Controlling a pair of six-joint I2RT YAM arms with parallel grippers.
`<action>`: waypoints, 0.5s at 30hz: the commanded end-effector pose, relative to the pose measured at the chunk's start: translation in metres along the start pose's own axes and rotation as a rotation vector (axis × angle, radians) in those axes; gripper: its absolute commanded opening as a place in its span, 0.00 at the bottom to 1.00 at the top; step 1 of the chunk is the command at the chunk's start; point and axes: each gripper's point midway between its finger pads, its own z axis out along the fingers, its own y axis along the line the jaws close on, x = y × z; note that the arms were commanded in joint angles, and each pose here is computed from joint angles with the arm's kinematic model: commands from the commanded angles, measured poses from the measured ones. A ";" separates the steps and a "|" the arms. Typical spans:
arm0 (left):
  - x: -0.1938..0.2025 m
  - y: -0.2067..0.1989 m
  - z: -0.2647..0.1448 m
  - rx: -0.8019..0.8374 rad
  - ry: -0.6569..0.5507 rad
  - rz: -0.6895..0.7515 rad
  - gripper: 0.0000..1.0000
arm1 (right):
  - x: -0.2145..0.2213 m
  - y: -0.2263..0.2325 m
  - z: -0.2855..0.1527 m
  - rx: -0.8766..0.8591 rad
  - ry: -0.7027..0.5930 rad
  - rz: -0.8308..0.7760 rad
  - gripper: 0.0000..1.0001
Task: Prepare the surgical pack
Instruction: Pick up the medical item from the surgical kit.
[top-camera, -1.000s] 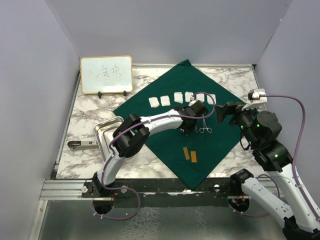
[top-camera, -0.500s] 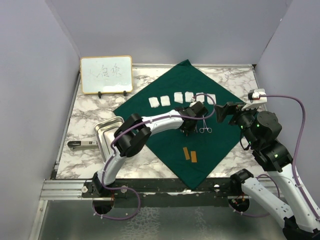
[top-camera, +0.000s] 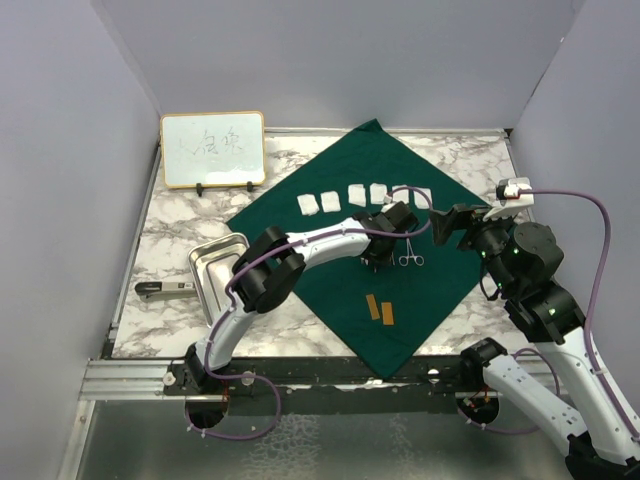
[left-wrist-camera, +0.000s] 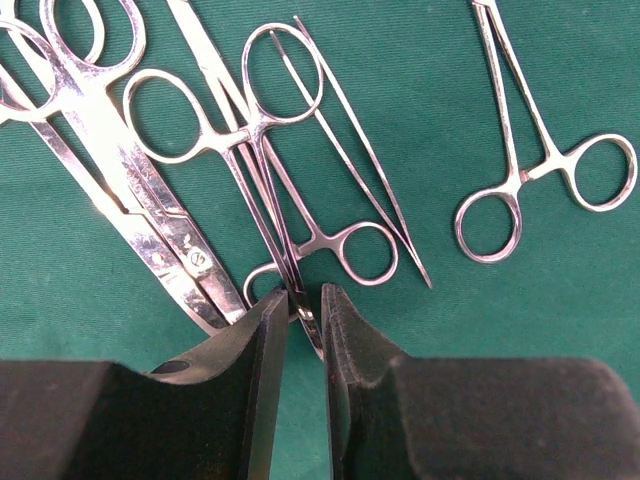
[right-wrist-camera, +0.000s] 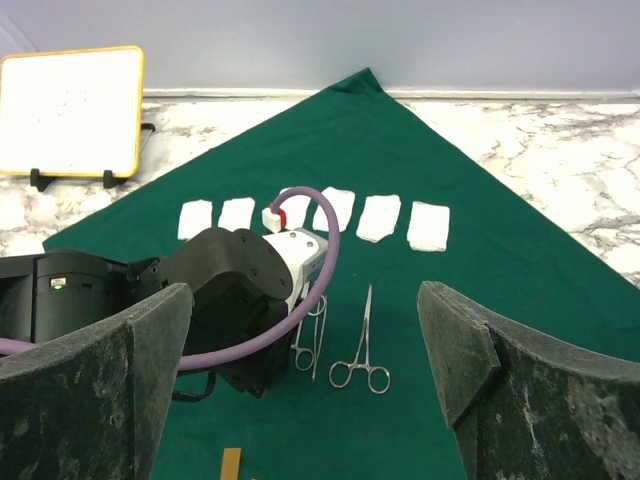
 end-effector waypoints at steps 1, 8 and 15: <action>0.019 0.010 0.012 -0.055 0.063 -0.008 0.22 | 0.001 -0.003 -0.001 0.016 -0.006 0.001 0.97; 0.008 0.018 -0.002 -0.092 0.019 -0.018 0.10 | 0.000 -0.003 -0.001 0.016 -0.008 0.002 0.97; -0.009 0.023 -0.018 -0.082 -0.021 -0.063 0.00 | 0.000 -0.003 -0.002 0.018 -0.011 0.002 0.97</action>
